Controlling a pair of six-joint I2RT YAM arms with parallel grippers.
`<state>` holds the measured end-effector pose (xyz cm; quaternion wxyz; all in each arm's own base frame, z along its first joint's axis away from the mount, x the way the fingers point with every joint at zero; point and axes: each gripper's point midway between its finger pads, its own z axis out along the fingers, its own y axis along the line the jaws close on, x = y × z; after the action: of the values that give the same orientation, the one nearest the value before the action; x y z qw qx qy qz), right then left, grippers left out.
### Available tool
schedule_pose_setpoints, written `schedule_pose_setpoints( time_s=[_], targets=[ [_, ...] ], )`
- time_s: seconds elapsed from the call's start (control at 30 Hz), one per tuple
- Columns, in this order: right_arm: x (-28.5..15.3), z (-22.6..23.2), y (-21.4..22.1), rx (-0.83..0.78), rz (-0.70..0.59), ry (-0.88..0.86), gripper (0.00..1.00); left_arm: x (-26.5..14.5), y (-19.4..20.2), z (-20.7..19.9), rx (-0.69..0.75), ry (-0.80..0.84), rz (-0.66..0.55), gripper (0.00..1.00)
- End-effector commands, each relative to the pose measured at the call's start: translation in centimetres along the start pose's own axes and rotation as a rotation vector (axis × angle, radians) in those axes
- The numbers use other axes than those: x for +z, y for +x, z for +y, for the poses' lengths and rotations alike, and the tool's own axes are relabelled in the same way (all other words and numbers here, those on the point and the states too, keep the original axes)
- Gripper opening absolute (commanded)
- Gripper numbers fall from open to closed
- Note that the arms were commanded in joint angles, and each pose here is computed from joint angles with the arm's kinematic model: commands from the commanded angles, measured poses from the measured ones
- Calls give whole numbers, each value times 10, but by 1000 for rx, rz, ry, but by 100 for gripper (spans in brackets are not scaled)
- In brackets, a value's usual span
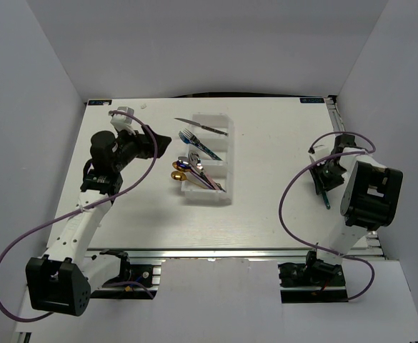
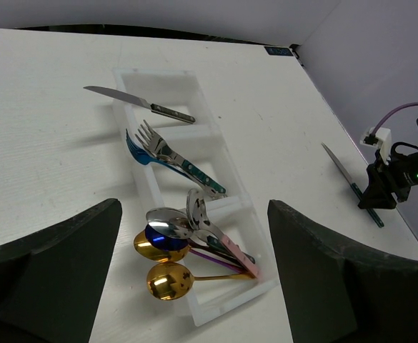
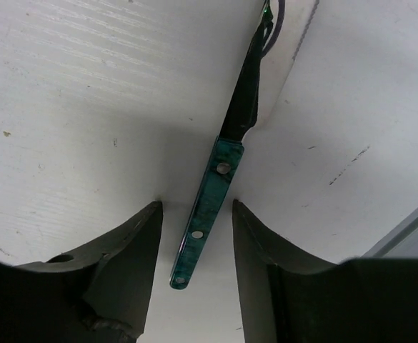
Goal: Sort the eating utensils into containers
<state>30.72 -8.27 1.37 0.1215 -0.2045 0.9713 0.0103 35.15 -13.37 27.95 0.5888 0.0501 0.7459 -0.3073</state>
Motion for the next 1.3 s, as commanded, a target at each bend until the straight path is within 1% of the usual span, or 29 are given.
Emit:
schedule_pose_setpoints(
  time_s=[0.0, 0.03, 0.07, 0.13, 0.17, 0.23, 0.27, 0.37, 0.5, 0.53, 0.57, 0.63, 0.67, 0.73, 0.77, 0.8, 0.83, 0.87, 0.9, 0.93, 1.0, 1.03, 1.07, 1.2, 1.23, 1.27],
  targets=[
    [7, -11, -9, -4, -19, 23, 48, -5, -9, -5, 21, 8, -23, 94],
    [10, -9, -7, -2, -12, 10, 42, -5, -7, -7, 21, 19, -18, 94],
    [12, -8, -6, -2, -11, 4, 30, -5, -9, -9, 26, 31, -23, 94],
    [15, -3, -5, -2, -16, -17, 20, -5, -9, -17, 25, 74, -24, 94],
    [16, -1, -4, -3, -20, -24, 12, -6, -7, -26, 32, 135, -22, 94],
    [15, 1, -8, -12, -47, -34, 4, -5, -3, -36, 2, 201, -8, 94],
    [14, 3, -12, -15, -68, -47, 0, -7, -1, -48, -7, 271, 0, 94],
    [1, 7, -25, -26, -132, -60, 0, -2, 6, -58, -61, 346, 51, 94],
    [-37, 23, -64, -74, -314, -107, 0, 7, 21, -77, -164, 448, 147, 93],
    [-43, 31, -71, -93, -338, -127, 0, 8, 20, -82, -203, 473, 152, 92],
    [-54, 39, -85, -104, -393, -161, 0, 13, 25, -84, -256, 477, 183, 92],
    [-71, 58, -103, -143, -458, -203, 0, 19, 25, -102, -282, 514, 206, 91],
    [-81, 68, -114, -156, -499, -238, 0, 23, 33, -116, -295, 537, 235, 91],
    [-96, 93, -133, -218, -559, -268, 0, 34, 29, -128, -312, 517, 217, 90],
    [-107, 103, -142, -226, -594, -286, 0, 39, 37, -141, -328, 525, 239, 89],
    [-112, 121, -150, -259, -613, -311, 0, 48, 33, -143, -337, 492, 213, 87],
    [-120, 129, -159, -276, -650, -326, 0, 53, 34, -146, -365, 476, 215, 83],
    [-128, 136, -163, -260, -671, -340, 0, 57, 38, -153, -374, 473, 221, 81],
    [-133, 156, -169, -294, -687, -372, 0, 67, 42, -152, -388, 450, 225, 81],
    [-138, 164, -175, -307, -712, -383, 0, 75, 42, -150, -415, 416, 213, 80],
    [-144, 183, -179, -322, -723, -421, 0, 89, 53, -155, -427, 396, 230, 78],
    [-146, 190, -180, -329, -729, -439, 0, 97, 47, -157, -428, 380, 206, 75],
    [-148, 195, -181, -336, -738, -450, 0, 101, 50, -162, -426, 379, 209, 73],
    [-153, 210, -181, -358, -760, -484, 0, 128, 54, -160, -433, 325, 191, 70],
    [-156, 213, -181, -361, -767, -498, 0, 137, 61, -157, -425, 309, 197, 69],
    [-160, 215, -181, -367, -780, -504, 0, 143, 57, -159, -419, 301, 179, 68]
  ],
)
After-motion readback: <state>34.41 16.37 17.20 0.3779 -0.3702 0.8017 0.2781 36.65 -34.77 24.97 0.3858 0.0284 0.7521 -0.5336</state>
